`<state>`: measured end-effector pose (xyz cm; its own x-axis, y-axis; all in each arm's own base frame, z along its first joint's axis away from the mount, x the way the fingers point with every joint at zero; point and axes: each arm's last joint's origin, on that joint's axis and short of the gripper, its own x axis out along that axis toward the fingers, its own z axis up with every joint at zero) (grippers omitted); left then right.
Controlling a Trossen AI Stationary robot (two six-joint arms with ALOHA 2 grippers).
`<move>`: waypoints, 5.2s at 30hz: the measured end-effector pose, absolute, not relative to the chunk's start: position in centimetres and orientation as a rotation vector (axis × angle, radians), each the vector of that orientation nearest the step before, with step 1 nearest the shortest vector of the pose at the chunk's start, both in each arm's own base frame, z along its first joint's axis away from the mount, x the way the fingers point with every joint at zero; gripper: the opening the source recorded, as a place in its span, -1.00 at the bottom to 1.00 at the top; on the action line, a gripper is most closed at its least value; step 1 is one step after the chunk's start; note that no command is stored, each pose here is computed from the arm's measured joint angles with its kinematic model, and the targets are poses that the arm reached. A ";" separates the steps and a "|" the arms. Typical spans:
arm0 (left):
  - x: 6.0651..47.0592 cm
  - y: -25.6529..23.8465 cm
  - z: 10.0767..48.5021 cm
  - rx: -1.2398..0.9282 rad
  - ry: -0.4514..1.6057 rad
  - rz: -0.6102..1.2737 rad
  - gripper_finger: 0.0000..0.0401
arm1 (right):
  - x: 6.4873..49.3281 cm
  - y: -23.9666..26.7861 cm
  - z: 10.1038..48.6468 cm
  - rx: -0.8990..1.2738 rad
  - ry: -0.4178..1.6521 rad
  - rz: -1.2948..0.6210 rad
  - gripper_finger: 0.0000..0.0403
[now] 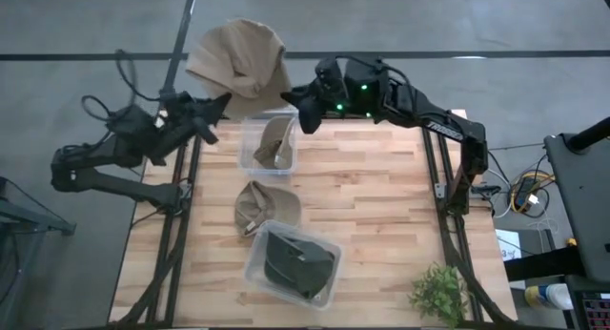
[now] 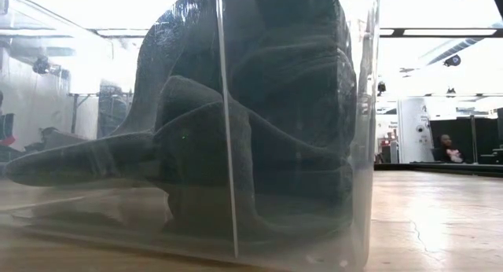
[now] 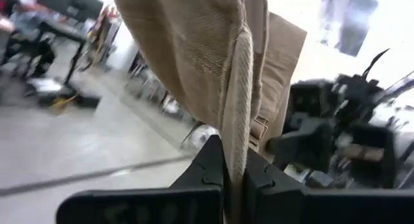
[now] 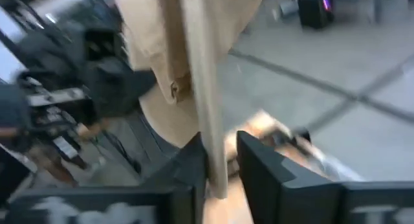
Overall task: Pick & Place hat
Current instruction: Put the bottom brown cap into the top transparent bin
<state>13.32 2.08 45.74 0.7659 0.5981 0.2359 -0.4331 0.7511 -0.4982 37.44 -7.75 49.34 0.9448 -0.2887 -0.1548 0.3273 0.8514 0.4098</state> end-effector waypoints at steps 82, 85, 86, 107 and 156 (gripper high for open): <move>13.3 1.5 47.0 -0.454 -0.494 0.296 -0.24 | 38.5 -8.0 52.5 0.166 -0.227 -0.288 -0.95; 12.6 1.5 46.3 -0.441 -0.401 0.316 -0.24 | 37.4 -8.9 52.4 0.180 -0.090 -0.329 -0.95; 12.3 1.4 46.0 -0.437 -0.374 0.322 -0.24 | 36.9 -9.3 52.3 0.193 -0.040 -0.337 -0.95; 10.2 1.2 45.4 -0.433 -0.290 0.294 -0.23 | 32.5 -11.0 43.8 0.792 0.949 0.095 -0.94; 21.9 -0.2 39.1 -0.730 0.336 -0.192 -0.23 | 38.8 -7.2 37.7 1.143 1.180 0.578 -0.94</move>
